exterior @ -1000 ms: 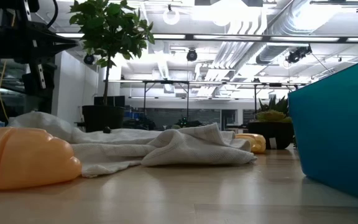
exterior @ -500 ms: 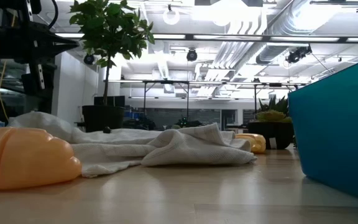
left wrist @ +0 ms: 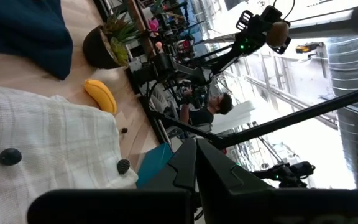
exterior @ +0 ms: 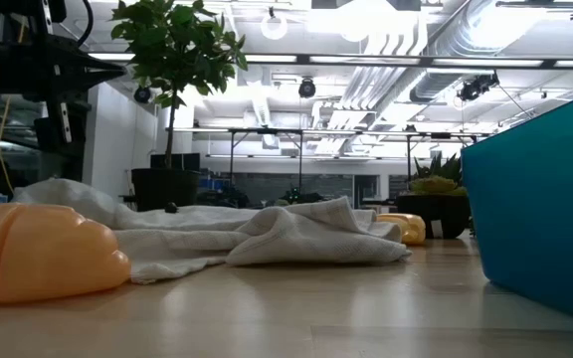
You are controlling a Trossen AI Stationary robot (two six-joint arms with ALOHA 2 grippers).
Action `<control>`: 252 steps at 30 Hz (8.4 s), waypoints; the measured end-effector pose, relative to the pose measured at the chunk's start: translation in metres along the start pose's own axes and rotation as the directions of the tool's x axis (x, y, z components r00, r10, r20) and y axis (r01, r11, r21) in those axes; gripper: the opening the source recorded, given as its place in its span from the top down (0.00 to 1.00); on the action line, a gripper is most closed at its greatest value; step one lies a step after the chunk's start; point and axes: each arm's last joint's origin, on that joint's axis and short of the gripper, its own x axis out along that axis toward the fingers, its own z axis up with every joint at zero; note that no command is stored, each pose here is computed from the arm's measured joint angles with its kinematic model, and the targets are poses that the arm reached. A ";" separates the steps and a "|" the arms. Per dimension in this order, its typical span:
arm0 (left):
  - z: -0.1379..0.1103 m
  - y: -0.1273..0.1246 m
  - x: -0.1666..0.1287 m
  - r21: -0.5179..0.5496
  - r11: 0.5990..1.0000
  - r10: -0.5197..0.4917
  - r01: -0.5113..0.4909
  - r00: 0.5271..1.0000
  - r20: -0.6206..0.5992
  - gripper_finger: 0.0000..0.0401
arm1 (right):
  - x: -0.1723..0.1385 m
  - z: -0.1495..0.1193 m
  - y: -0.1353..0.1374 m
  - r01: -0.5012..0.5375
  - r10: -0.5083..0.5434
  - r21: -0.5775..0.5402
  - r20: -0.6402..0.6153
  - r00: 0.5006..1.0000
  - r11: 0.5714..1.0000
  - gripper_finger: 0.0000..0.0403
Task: Pick and placing Produce into tupperware
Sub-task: Put the kiwi into the bin
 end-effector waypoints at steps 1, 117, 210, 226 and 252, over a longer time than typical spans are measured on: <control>0.000 0.000 0.000 0.000 1.000 0.000 0.000 1.000 0.000 1.00 | 0.000 0.000 0.000 0.000 0.000 0.000 0.000 1.000 1.000 0.40; 0.000 0.000 0.000 0.020 1.000 0.000 0.000 1.000 -0.001 1.00 | 0.084 0.013 -0.090 0.582 -0.626 -0.270 -0.115 0.772 0.767 0.40; -0.004 -0.001 0.000 0.241 0.967 -0.045 0.077 0.990 -0.137 1.00 | 0.239 -0.295 -0.007 0.818 -0.433 -0.125 -0.887 0.161 0.561 0.40; -0.004 -0.001 0.000 0.244 0.967 -0.045 0.078 0.990 -0.137 1.00 | 0.241 -0.323 -0.017 0.882 -0.451 -0.151 -0.889 0.076 0.447 0.40; -0.005 -0.002 0.000 0.265 0.958 -0.065 0.108 0.984 -0.168 1.00 | 0.241 -0.344 -0.031 0.944 -0.509 -0.173 -0.861 -0.005 0.283 0.40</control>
